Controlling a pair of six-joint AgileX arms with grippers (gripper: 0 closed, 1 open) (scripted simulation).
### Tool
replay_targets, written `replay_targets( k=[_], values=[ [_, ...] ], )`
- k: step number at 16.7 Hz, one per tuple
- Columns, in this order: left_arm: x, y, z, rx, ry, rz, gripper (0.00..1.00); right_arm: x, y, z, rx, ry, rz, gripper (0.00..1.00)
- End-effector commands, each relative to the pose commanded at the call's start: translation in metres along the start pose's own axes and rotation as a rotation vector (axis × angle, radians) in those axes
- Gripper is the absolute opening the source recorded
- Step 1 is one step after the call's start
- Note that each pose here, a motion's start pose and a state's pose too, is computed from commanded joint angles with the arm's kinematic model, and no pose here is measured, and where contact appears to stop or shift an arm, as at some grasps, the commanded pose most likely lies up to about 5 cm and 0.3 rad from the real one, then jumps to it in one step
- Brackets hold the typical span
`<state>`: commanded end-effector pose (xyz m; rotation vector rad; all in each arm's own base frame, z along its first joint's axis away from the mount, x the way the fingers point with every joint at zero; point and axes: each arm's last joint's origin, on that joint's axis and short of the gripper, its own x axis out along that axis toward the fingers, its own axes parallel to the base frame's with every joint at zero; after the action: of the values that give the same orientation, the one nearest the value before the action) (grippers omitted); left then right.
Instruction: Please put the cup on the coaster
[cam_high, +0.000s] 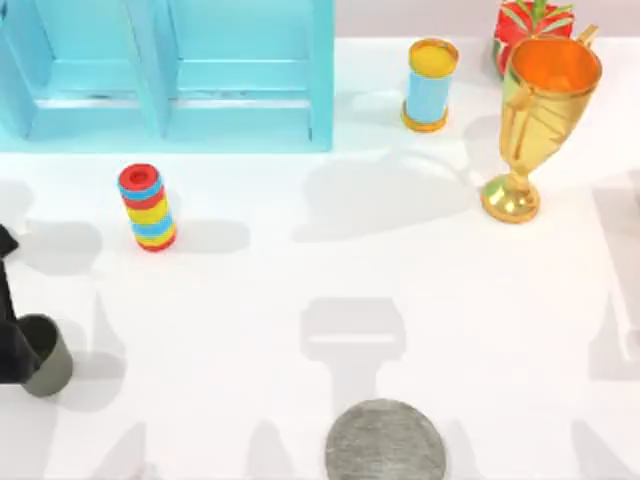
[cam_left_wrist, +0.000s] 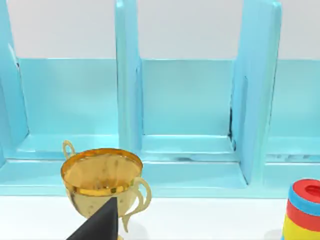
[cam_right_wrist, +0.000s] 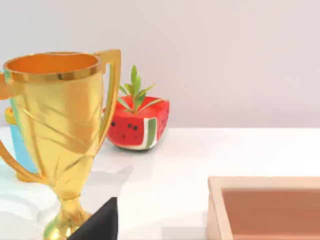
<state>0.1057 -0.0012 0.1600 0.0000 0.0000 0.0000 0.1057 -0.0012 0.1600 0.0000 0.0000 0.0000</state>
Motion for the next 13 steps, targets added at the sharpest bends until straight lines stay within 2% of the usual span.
replay_targets(
  k=[4,8,11,13],
  values=[
    [0.0,0.0,0.005,0.034,0.035,-0.001,1.0,0.0,0.0,0.0,0.0,0.0,0.0,1.0],
    [0.005,-0.001,0.028,0.226,0.239,-0.037,1.0,0.0,0.0,0.0,0.0,0.0,0.0,1.0],
    [0.02,-0.003,0.049,0.467,0.481,-0.14,1.0,0.0,0.0,0.0,0.0,0.0,0.0,1.0],
    [0.035,-0.004,0.061,0.643,0.653,-0.258,1.0,0.0,0.0,0.0,0.0,0.0,0.0,1.0]
  ],
)
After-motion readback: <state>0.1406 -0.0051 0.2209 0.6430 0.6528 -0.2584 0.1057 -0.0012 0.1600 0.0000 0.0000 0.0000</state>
